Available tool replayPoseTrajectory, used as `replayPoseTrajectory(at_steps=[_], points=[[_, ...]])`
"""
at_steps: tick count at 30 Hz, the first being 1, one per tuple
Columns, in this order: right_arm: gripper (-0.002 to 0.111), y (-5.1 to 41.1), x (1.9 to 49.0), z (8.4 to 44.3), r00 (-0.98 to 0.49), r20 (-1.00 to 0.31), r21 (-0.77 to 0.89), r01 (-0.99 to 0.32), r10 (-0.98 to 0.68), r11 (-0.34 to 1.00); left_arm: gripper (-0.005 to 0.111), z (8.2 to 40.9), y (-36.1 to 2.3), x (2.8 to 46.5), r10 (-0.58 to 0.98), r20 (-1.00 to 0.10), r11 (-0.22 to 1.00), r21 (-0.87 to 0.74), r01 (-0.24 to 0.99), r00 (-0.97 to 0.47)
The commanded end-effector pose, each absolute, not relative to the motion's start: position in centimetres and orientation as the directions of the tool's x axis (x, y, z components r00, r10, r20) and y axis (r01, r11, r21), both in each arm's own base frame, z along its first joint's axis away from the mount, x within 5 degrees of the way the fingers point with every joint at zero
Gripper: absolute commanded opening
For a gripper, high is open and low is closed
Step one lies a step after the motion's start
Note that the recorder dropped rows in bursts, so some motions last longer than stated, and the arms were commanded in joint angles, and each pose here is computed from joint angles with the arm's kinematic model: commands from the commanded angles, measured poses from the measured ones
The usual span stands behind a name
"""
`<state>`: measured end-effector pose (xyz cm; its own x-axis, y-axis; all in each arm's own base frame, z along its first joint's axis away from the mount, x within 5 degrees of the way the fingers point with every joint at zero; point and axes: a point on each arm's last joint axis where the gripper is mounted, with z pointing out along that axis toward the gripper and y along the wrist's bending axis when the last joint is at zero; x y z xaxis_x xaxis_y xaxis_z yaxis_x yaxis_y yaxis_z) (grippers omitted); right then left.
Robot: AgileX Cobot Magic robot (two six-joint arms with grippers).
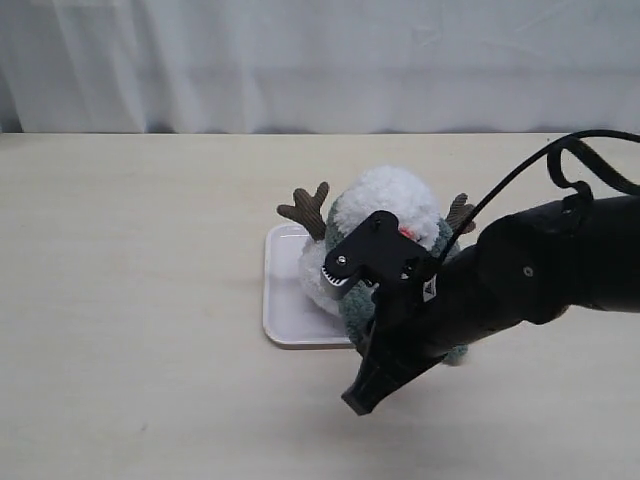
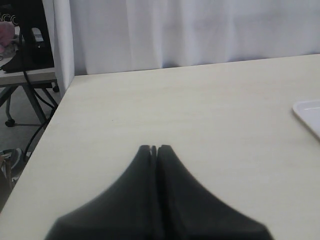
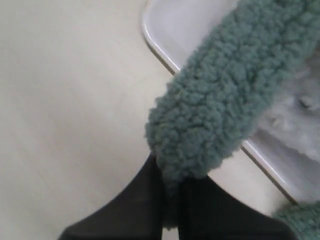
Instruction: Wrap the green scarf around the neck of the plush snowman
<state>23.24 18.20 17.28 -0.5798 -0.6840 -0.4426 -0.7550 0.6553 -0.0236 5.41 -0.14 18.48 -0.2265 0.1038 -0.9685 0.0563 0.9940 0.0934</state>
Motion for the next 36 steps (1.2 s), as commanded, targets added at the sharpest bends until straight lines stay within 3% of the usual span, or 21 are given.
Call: replayPoseTrajectory(at_steps=[1, 9, 13, 22, 31, 36], points=[[0.004, 16.5, 23.7, 17.2, -0.591, -0.35, -0.181, -0.718, -0.726, 0.672, 0.0, 18.5, -0.1, 5.4, 0.099, -0.971, 0.995, 0.09, 0.054, -0.217], [0.004, 15.6, 24.7, 16.3, -0.587, -0.289, -0.322, -0.684, -0.756, 0.655, 0.0, 18.5, -0.1, 5.4, 0.099, -0.971, 0.995, 0.09, 0.054, -0.217], [0.004, 15.7, 24.8, 14.6, -0.601, -0.228, -0.315, -0.699, -0.766, 0.642, 0.0, 18.5, -0.1, 5.4, 0.099, -0.971, 0.995, 0.09, 0.054, -0.217], [0.006, 15.8, 24.7, 14.7, -0.629, -0.246, -0.285, -0.681, -0.738, 0.675, 0.0, 18.5, -0.1, 5.4, 0.099, -0.971, 0.995, 0.09, 0.054, -0.217], [0.048, 15.4, 23.8, 17.2, -0.689, -0.291, -0.242, -0.618, -0.663, 0.748, 0.0, 18.5, -0.1, 5.4, 0.099, -0.971, 0.995, 0.09, 0.054, -0.217], [0.057, 14.4, 22.5, 20.6, -0.706, -0.346, -0.23, -0.574, -0.618, 0.786, 0.0, 18.5, -0.1, 5.4, 0.099, -0.971, 0.995, 0.09, 0.054, -0.217]])
